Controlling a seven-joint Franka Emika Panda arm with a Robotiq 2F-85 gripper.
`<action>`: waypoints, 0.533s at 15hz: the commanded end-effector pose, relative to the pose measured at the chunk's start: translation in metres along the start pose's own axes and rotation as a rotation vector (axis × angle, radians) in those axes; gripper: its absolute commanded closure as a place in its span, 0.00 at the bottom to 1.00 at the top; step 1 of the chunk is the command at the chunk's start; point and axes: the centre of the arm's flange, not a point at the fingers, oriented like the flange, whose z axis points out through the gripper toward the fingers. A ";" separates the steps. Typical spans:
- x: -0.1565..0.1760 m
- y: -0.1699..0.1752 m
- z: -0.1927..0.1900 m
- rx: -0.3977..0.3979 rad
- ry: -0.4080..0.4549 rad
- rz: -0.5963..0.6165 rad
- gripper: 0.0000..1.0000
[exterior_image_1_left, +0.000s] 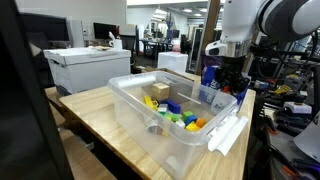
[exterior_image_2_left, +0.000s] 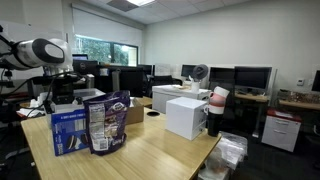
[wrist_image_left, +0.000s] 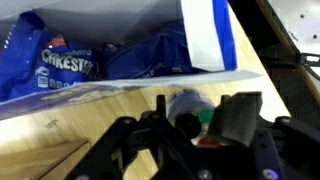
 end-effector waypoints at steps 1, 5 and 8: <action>-0.005 -0.002 -0.020 0.001 0.020 0.108 0.69; 0.001 0.000 -0.031 -0.018 0.031 0.172 0.69; 0.012 0.002 -0.042 -0.029 0.015 0.184 0.69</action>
